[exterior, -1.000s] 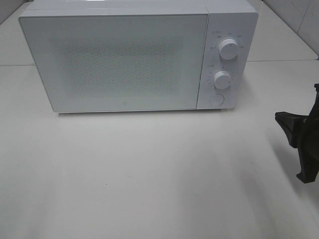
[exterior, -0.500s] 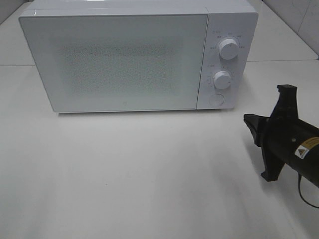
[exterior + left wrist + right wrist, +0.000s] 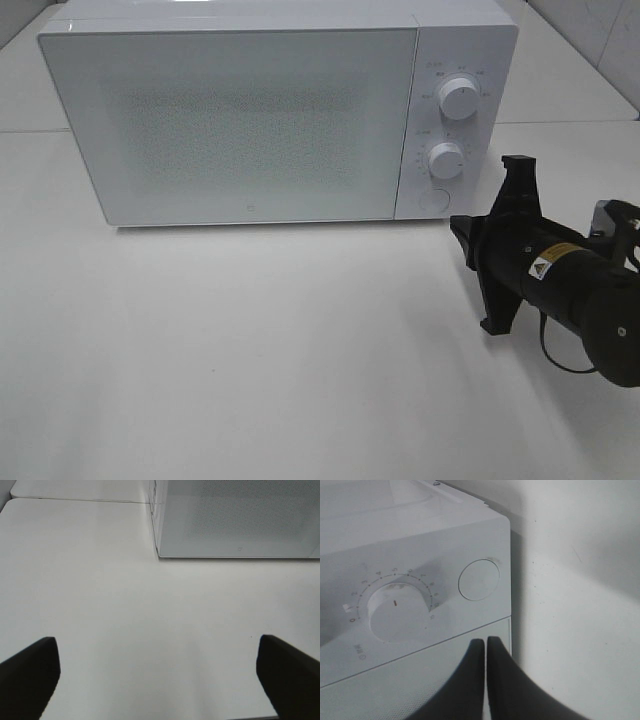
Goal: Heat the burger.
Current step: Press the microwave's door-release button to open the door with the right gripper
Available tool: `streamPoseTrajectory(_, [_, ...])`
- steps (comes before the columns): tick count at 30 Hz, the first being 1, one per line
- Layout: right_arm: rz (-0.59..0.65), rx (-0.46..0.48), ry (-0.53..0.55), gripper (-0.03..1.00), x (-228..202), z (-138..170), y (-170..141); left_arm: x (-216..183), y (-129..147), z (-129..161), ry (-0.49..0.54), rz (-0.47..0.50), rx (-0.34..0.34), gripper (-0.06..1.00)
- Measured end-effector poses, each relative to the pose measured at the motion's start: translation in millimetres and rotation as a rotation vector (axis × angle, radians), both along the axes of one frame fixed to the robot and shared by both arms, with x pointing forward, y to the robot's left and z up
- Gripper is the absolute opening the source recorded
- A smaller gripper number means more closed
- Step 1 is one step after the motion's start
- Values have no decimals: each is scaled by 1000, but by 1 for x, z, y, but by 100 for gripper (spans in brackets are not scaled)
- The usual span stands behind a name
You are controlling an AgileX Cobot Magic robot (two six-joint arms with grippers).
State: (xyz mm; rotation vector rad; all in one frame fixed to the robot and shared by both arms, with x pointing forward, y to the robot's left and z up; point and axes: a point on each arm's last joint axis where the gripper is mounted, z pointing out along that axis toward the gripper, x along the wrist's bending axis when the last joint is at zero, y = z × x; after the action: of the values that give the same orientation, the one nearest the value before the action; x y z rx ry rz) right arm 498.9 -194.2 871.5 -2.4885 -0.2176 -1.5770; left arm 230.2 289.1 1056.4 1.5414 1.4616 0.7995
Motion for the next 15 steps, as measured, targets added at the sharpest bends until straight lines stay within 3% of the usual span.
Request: streamPoseTrajectory(15, [-53,31,35,0,40,-14,15,0,0,0,0,0,0,99])
